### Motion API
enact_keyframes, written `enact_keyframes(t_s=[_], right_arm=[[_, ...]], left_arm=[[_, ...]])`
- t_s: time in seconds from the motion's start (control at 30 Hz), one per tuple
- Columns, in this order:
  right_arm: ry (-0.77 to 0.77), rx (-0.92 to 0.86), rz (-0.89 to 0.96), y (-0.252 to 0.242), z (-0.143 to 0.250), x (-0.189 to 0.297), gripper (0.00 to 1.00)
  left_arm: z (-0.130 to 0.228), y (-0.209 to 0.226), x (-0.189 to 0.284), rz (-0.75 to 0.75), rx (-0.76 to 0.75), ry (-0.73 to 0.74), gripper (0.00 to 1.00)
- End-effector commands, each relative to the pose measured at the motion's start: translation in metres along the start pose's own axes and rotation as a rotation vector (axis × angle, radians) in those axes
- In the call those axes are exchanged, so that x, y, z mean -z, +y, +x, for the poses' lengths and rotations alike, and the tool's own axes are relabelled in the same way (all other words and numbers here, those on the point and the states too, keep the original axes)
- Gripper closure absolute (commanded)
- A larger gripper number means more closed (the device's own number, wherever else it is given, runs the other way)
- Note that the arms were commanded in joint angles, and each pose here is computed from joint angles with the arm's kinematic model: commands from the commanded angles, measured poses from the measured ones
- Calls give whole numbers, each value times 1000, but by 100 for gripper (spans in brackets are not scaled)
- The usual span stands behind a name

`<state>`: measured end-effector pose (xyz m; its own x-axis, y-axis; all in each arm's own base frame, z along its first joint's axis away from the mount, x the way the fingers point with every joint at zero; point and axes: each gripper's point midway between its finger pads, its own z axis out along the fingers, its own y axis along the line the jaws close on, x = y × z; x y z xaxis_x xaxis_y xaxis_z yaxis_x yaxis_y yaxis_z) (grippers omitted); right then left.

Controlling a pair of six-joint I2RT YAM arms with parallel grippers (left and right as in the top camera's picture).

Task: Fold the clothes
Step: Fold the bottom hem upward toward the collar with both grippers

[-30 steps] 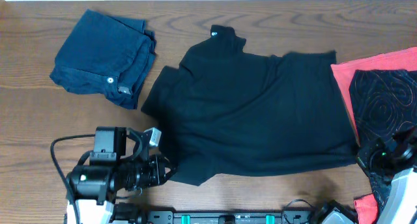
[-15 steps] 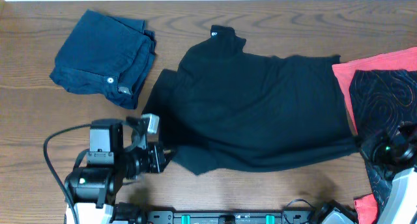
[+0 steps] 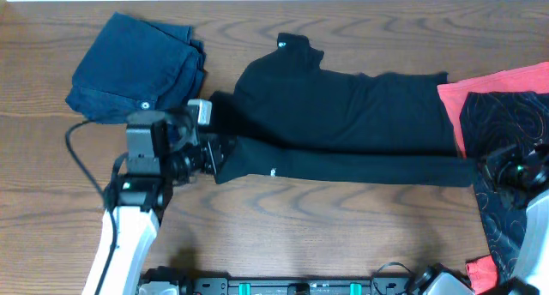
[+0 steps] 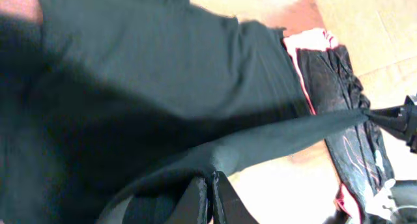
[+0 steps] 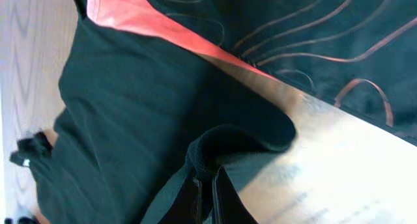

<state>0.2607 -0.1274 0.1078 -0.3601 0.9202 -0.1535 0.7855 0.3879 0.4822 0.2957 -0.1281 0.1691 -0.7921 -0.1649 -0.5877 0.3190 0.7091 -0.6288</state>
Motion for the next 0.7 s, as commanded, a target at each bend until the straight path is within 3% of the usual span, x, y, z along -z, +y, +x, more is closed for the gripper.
enact_keyframes(t_s=[0.0,0.47,0.67], right_arm=[[6,-49,-22,9,-8,-9,99],[31,-114,4,-1,-23,-50,98],[41,-118,9,-4,-24,-59,90]], left_arm=[[-11,9,-12,-4,-26,-11,94],[-40,38,-54,18,-98,-92,94],[-38,44,-58,5,-89,-85,92]])
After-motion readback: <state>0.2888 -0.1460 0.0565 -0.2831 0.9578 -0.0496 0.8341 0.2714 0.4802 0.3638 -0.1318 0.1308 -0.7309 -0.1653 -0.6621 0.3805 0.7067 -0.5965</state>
